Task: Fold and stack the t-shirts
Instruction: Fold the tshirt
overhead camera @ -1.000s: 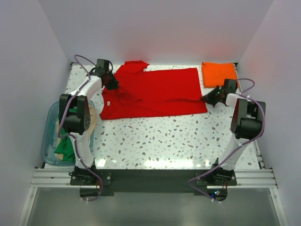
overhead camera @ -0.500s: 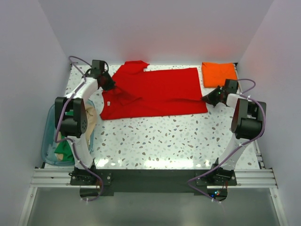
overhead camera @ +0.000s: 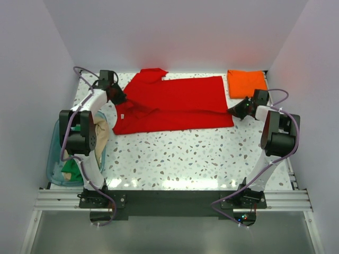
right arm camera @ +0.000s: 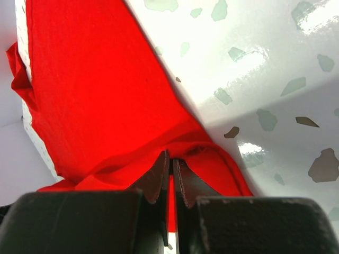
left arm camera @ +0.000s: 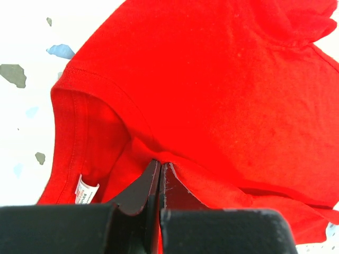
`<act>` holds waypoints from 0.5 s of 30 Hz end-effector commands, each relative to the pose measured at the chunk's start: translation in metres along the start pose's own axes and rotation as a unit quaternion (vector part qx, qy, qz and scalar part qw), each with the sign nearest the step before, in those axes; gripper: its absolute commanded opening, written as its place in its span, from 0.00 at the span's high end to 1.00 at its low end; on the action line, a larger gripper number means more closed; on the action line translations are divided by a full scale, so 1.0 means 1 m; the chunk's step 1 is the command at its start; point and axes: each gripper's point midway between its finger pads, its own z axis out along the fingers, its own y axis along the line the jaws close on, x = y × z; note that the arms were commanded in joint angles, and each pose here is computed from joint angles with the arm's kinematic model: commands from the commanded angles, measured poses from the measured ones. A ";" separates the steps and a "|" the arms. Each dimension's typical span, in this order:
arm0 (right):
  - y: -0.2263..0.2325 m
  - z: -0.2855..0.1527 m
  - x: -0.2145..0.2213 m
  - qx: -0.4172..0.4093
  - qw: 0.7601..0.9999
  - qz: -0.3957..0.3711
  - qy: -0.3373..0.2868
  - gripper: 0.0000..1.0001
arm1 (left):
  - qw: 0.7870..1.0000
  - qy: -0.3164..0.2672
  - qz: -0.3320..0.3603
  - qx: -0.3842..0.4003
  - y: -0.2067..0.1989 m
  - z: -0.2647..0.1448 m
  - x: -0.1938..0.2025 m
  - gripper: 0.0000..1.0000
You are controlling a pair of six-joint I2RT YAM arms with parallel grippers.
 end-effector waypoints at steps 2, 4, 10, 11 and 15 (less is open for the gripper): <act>0.014 -0.007 -0.012 -0.027 0.999 -0.006 -0.021 1.00 | 0.999 -0.043 0.000 0.034 -0.014 -0.020 -0.024 1.00; 0.017 -0.006 -0.014 -0.032 0.999 -0.006 -0.021 1.00 | 0.999 -0.041 -0.002 0.034 -0.013 -0.020 -0.024 1.00; 0.032 -0.002 -0.021 -0.056 0.998 -0.012 -0.014 0.87 | 0.999 -0.037 -0.004 0.036 -0.014 -0.013 -0.025 1.00; 0.035 -0.002 -0.022 -0.061 0.998 -0.014 -0.012 0.75 | 0.999 -0.036 -0.005 0.035 -0.013 -0.010 -0.024 1.00; 0.051 -0.009 -0.031 -0.072 0.997 -0.035 -0.014 0.43 | 0.999 -0.036 -0.009 0.038 -0.014 -0.005 -0.025 0.91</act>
